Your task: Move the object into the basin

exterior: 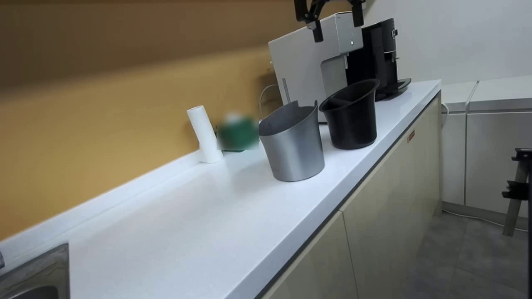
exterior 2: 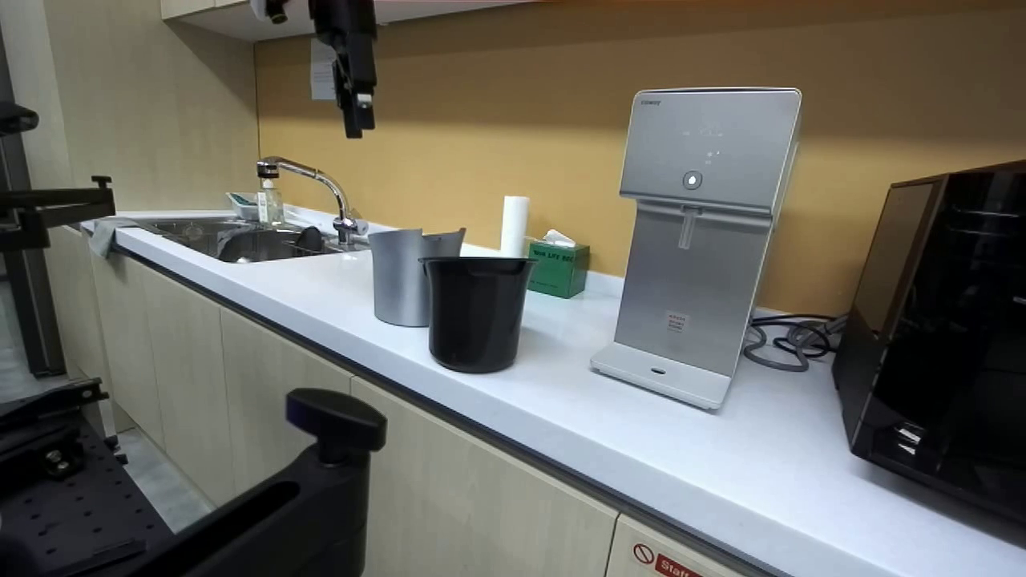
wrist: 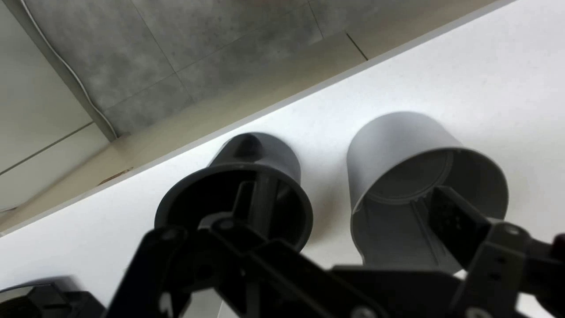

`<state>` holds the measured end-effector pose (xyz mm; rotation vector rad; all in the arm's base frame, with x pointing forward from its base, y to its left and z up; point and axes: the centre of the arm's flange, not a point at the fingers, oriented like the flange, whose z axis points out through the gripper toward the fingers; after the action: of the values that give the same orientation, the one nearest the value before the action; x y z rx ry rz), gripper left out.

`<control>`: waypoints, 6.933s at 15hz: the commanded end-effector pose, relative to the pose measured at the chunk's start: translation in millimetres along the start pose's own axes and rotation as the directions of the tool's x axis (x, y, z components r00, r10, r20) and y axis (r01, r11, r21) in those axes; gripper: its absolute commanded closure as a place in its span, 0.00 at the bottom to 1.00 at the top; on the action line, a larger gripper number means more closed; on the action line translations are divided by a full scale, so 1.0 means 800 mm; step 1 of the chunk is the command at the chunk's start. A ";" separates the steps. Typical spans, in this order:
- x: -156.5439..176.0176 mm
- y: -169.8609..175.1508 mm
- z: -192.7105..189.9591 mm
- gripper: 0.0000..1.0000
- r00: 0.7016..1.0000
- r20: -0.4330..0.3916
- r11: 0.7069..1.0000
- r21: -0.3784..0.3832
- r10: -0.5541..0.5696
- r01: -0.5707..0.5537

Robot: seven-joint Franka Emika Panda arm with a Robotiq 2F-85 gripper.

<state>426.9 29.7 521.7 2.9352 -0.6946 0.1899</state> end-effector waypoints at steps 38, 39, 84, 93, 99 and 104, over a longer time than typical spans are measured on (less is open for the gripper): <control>0.150 0.065 0.167 0.00 0.999 0.053 0.981 -0.194 -0.007 0.017; 0.153 0.063 0.171 0.00 0.999 0.052 0.981 -0.190 -0.018 0.027; 0.168 0.052 0.183 1.00 0.994 -0.019 0.978 -0.177 0.110 -0.112; 0.164 -0.004 0.031 1.00 0.992 -0.057 0.979 -0.178 -0.111 0.099; 0.165 -0.075 -0.006 1.00 0.928 -0.088 0.926 0.078 -0.363 0.369; 0.163 -0.123 0.020 1.00 0.895 -0.020 0.873 0.212 -0.446 0.440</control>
<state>568.1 45.5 517.2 3.1667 -0.0248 0.2390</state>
